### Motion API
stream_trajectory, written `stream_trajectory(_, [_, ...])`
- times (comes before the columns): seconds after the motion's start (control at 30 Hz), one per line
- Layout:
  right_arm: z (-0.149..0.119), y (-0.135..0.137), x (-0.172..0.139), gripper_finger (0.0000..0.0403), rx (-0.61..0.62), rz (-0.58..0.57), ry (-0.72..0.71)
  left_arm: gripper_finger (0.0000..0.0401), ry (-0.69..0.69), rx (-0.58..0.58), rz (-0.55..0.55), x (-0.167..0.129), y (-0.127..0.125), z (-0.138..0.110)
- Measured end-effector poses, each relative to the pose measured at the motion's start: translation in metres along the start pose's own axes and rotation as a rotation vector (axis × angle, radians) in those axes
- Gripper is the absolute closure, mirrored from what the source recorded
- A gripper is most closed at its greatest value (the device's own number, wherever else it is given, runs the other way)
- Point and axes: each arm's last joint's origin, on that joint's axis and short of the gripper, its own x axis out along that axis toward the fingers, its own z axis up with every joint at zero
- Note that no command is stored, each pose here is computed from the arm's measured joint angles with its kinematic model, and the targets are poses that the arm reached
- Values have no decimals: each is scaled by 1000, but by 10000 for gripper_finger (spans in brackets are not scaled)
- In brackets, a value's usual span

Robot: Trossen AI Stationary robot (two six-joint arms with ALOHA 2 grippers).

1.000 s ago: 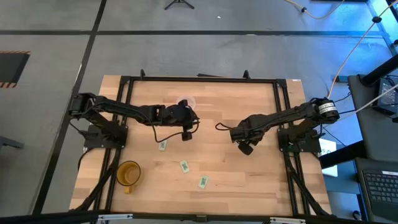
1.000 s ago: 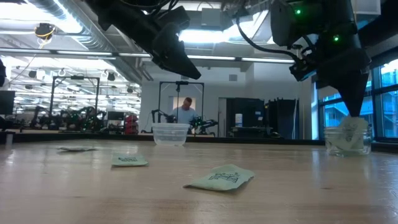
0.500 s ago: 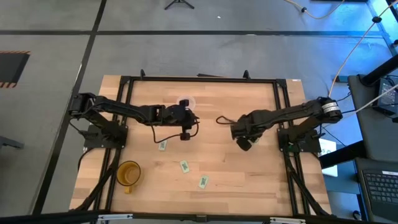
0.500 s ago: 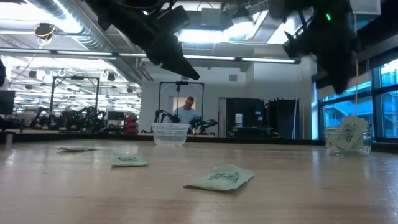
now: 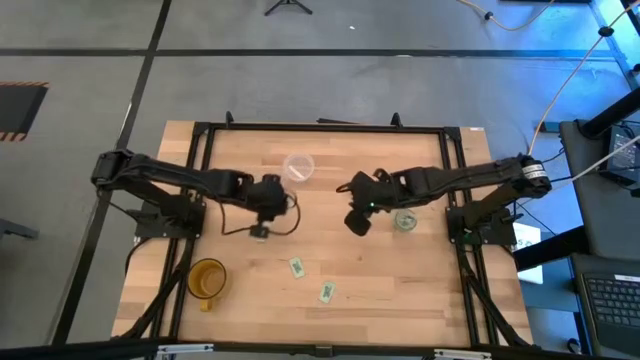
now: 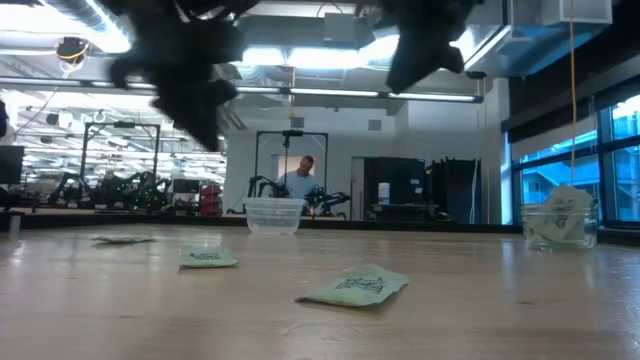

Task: Pick and place Stevia / Truvia into bins
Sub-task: Put the stevia packet into the transparent container

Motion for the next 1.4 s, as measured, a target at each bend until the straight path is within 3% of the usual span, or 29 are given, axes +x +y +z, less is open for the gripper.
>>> stream_trajectory(0.13, [9,-2,6,314,-7,59,-67,350,149,38,-60,-5,-17,-14])
stream_trajectory(0.27, [11,-6,15,314,-2,116,-87,361,225,-22,-78,-6,-26,-20])
stream_trajectory(0.5, [3,-14,30,314,24,102,-83,383,236,-140,-69,-6,-34,-21])
stream_trajectory(0.63, [2,-15,32,314,27,100,-79,398,255,-219,-57,7,-37,-34])
stream_trajectory(0.9, [1,-15,32,314,26,98,-76,400,212,-220,-90,27,-48,-52])
stream_trajectory(1.4, [0,-14,32,314,22,122,-53,400,163,-328,-90,51,-55,-84])
